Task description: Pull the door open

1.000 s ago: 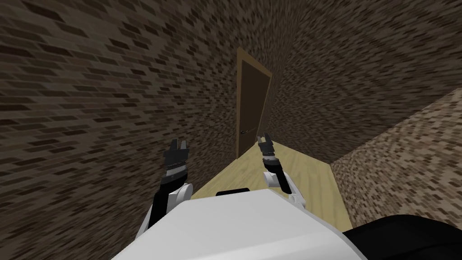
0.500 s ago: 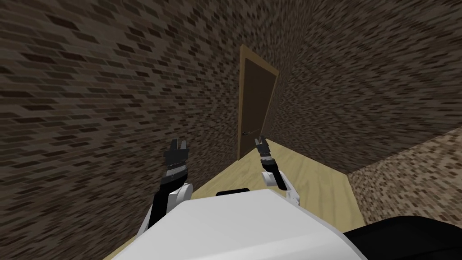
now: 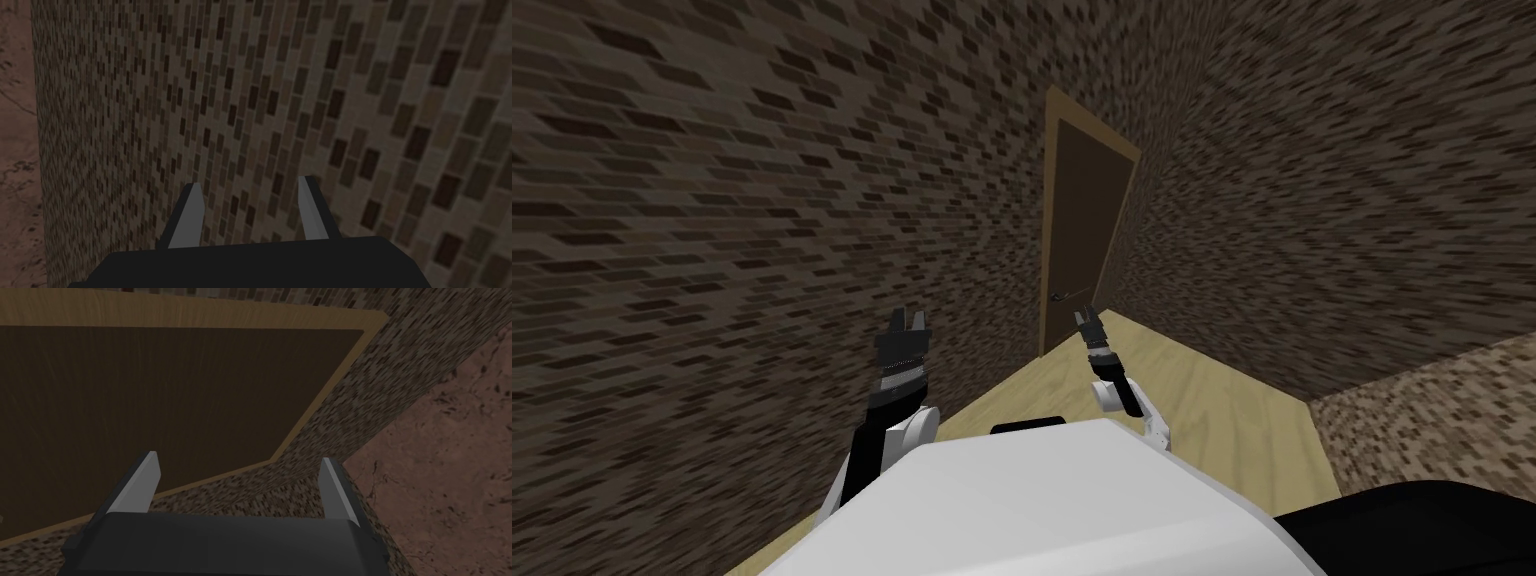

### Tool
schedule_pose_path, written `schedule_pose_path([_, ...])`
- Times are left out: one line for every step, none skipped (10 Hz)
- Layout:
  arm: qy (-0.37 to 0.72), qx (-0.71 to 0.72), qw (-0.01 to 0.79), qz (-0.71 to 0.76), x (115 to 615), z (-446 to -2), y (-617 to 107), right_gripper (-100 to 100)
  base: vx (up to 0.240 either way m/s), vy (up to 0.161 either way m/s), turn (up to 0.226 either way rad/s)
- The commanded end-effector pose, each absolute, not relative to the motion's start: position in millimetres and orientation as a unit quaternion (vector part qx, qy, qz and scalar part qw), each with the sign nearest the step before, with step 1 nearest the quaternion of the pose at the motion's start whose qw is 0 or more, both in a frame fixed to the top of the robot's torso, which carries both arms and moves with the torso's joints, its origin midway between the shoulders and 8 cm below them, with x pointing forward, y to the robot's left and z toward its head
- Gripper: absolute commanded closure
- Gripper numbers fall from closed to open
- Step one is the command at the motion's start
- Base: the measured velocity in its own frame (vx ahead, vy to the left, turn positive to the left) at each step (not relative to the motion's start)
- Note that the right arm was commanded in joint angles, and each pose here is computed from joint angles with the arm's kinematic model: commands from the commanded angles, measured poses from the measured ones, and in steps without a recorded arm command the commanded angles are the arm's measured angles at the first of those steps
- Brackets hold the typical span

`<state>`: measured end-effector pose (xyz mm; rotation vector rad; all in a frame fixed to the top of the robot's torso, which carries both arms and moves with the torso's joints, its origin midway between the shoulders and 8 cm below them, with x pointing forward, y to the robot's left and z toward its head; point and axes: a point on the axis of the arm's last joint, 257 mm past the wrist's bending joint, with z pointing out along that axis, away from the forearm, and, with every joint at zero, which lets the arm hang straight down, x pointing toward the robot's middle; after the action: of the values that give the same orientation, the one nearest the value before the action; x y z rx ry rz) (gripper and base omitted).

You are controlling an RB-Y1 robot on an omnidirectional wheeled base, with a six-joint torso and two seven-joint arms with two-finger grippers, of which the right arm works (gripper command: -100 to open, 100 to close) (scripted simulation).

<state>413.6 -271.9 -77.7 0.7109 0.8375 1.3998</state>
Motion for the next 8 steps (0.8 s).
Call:
schedule_pose_path([0.376, 0.318, 0.622, 0.609, 419, -94, -273, -100, 0.033, -0.060, 0.133])
schedule_pose_path([0.381, 0.320, 0.617, 0.610, 423, -101, -274, -100, 0.049, -0.095, 0.175])
schedule_pose_path([0.384, 0.325, 0.615, 0.607, 424, -108, -275, -100, 0.041, -0.070, 0.059])
schedule_pose_path([0.391, 0.329, 0.610, 0.606, 428, -118, -277, -100, 0.048, -0.071, 0.094])
schedule_pose_path([0.396, 0.331, 0.605, 0.606, 432, -125, -278, -100, 0.062, -0.113, 0.202])
schedule_pose_path([0.401, 0.338, 0.602, 0.602, 433, -135, -280, -100, 0.046, -0.088, 0.079])
schedule_pose_path([0.407, 0.341, 0.598, 0.601, 437, -143, -282, -100, 0.040, -0.066, 0.136])
schedule_pose_path([0.409, 0.344, 0.596, 0.599, 437, -148, -283, -100, 0.032, -0.049, 0.054])
